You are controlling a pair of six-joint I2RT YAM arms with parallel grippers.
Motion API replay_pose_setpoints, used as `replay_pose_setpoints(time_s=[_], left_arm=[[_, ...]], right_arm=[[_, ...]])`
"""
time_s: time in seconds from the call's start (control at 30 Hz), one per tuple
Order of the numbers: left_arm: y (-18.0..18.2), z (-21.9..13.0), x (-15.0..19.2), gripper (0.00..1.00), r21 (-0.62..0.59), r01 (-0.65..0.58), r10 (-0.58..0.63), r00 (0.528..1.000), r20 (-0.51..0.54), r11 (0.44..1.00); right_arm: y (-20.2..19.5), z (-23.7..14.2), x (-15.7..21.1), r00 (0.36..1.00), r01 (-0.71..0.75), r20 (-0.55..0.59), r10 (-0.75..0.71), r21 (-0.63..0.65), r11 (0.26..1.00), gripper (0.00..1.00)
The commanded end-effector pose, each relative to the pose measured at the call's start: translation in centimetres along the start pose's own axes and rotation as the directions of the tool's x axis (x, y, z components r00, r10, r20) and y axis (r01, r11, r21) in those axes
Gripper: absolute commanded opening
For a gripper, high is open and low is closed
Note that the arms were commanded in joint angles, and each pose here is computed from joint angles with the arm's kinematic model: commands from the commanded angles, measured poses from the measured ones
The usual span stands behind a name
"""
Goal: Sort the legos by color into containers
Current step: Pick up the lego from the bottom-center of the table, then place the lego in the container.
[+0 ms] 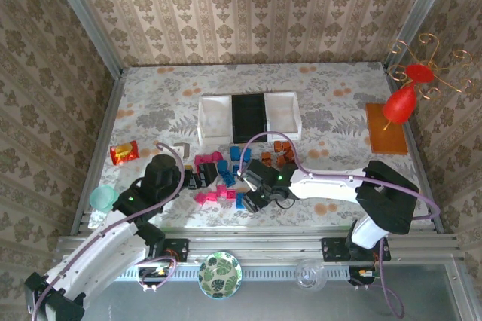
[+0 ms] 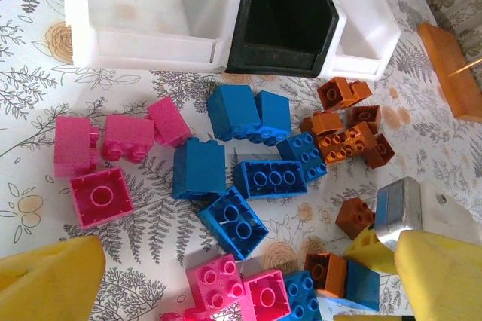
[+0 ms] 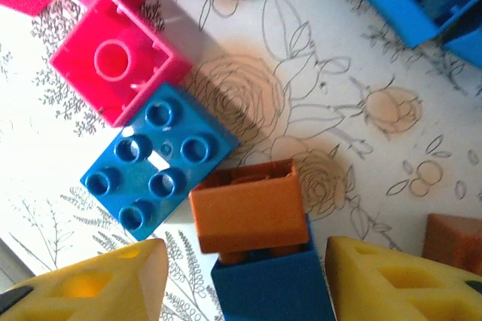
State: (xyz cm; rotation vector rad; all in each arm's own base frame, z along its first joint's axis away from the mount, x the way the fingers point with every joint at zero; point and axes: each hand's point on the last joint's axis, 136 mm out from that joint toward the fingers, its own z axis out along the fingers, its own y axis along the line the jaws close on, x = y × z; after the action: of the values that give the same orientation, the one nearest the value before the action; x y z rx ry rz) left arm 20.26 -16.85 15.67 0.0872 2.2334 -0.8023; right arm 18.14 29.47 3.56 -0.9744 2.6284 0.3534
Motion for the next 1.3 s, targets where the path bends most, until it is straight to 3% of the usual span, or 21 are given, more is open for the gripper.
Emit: replay_pose_setpoints(time_s=[0.0,0.17,0.43,0.63,0.73,0.9,1.03,1.27], left_arm=[[0.3,-0.1,0.3,1.00,-0.014,-0.020,0.020,1.000,-0.009,1.000],[0.6,-0.1,0.6,1.00,-0.027,-0.019,0.018,1.000,-0.018,0.999],[0.4,-0.1,0.2,1.00,-0.024,-0.028,0.028,1.000,-0.005,0.999],[0.5,0.0,0.1,1.00,-0.024,-0.025,0.025,1.000,0.001,0.999],[0.4,0.0,0.1,1.00,-0.024,-0.023,0.023,1.000,0.004,0.999],[0.6,-0.3,0.1,1.00,-0.029,-0.024,0.024,1.000,0.009,0.999],[0.8,-0.6,0.1,1.00,-0.039,-0.020,0.021,1.000,0.016,0.999],[1.1,-0.8,0.1,1.00,-0.042,0.007,-0.006,0.999,0.037,0.999]], right_arm=[[-0.9,-0.3,1.3,1.000,-0.004,-0.029,0.006,0.053,0.999,0.63],[-1.3,0.3,2.0,0.998,0.015,-0.059,-0.010,0.081,0.997,0.63],[-1.5,0.9,2.7,0.997,0.023,-0.078,-0.016,0.085,0.996,0.46],[-2.0,1.1,3.6,0.996,0.014,-0.086,-0.005,0.108,0.994,0.47],[-2.1,1.0,3.4,0.998,-0.001,-0.064,0.008,0.103,0.995,0.38],[-2.4,-1.5,2.2,1.000,-0.022,0.016,0.020,0.093,0.995,0.25],[-4.8,-5.6,-0.8,0.981,-0.121,0.162,0.109,0.068,0.990,0.24],[-15.3,-11.4,-8.7,0.827,-0.454,0.430,0.361,0.133,0.881,0.23]])
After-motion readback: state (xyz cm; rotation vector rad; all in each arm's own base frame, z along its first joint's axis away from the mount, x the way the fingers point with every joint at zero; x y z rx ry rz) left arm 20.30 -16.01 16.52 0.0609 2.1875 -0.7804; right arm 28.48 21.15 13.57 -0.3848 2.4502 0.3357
